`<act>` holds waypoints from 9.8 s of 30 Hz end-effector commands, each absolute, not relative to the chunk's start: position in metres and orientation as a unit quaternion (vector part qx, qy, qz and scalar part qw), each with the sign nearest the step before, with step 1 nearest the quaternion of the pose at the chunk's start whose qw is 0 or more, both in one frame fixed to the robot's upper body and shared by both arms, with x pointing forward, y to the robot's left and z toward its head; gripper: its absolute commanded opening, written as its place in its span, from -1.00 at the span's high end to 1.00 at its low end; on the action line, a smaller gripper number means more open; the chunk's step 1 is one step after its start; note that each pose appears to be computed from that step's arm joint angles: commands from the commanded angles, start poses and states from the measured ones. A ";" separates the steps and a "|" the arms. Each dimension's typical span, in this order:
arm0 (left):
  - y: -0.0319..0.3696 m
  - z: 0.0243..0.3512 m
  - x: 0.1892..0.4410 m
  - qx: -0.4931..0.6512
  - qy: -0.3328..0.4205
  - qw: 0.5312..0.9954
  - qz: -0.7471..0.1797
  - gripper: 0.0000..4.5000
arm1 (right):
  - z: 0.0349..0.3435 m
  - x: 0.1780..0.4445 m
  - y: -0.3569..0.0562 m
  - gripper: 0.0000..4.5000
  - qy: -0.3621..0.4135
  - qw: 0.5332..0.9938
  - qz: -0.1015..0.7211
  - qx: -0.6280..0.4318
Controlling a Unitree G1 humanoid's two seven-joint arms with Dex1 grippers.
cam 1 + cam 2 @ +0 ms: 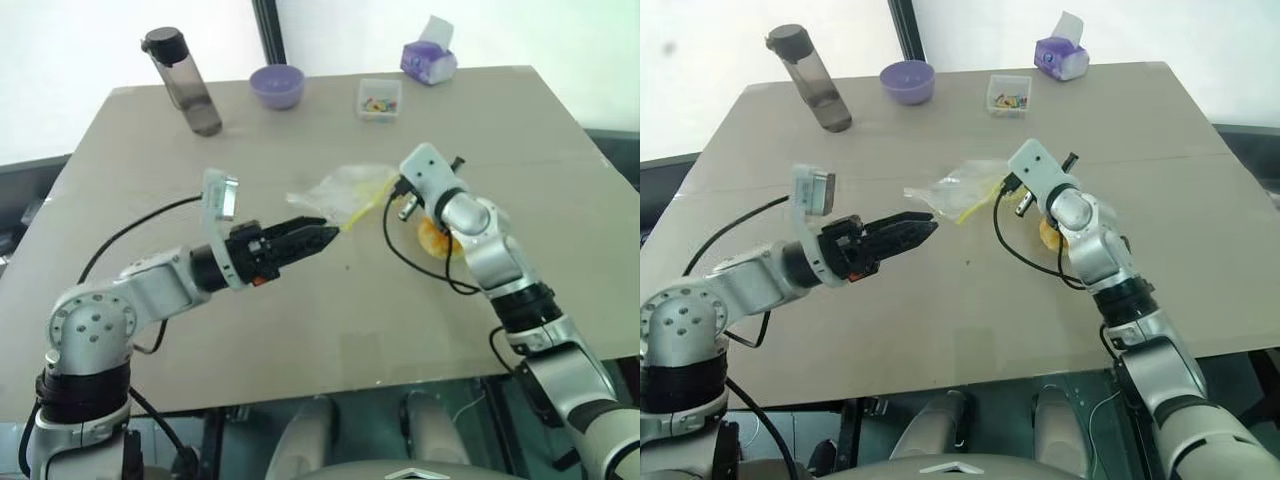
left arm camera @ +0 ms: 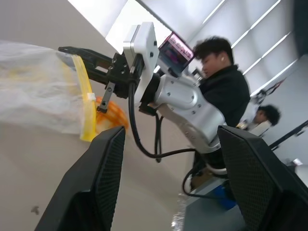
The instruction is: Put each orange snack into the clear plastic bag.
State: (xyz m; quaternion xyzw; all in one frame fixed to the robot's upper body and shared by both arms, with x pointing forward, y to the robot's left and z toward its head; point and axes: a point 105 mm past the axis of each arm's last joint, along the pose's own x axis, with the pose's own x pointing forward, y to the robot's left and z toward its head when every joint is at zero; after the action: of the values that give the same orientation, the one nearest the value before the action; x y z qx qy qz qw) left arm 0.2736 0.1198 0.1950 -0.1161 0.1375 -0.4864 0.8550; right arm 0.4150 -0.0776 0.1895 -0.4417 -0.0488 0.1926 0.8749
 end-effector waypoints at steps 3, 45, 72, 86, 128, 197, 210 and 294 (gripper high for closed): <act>0.115 0.213 0.302 0.092 0.046 0.897 -0.431 -0.43 | 0.211 0.415 -0.068 1.00 -0.070 0.861 0.153 -0.479; 0.089 0.214 0.328 0.405 -0.052 0.868 -0.281 -0.43 | 0.215 0.414 -0.030 1.00 -0.086 0.882 0.091 -0.454; 0.099 0.208 0.331 0.414 -0.029 0.876 -0.247 0.98 | 0.214 0.413 -0.032 1.00 -0.087 0.882 0.088 -0.455; 0.120 0.196 0.340 0.497 -0.117 0.820 -0.259 0.98 | 0.223 0.396 -0.040 1.00 -0.105 0.875 0.111 -0.460; 0.082 0.186 0.329 0.432 -0.109 0.857 -0.257 -0.03 | 0.218 0.399 -0.055 1.00 -0.078 0.910 -0.061 -0.402; 0.083 0.180 0.337 0.402 -0.108 0.874 -0.252 1.00 | 0.197 0.363 -0.047 0.96 0.008 0.969 0.247 -0.014; 0.081 0.173 0.330 0.410 -0.105 0.866 -0.266 1.00 | 0.168 0.384 -0.047 0.20 -0.109 0.856 0.300 -0.406; 0.078 0.158 0.331 0.433 -0.098 0.853 -0.276 1.00 | 0.157 0.329 -0.128 0.99 0.175 0.926 0.292 0.163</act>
State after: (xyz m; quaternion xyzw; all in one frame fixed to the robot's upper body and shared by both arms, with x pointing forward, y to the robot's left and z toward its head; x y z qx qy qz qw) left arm 0.3371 0.0856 0.1523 0.4264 -0.0759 -0.2642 0.8617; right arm 0.3261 -0.1289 0.1456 0.1719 0.1973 0.2891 0.9208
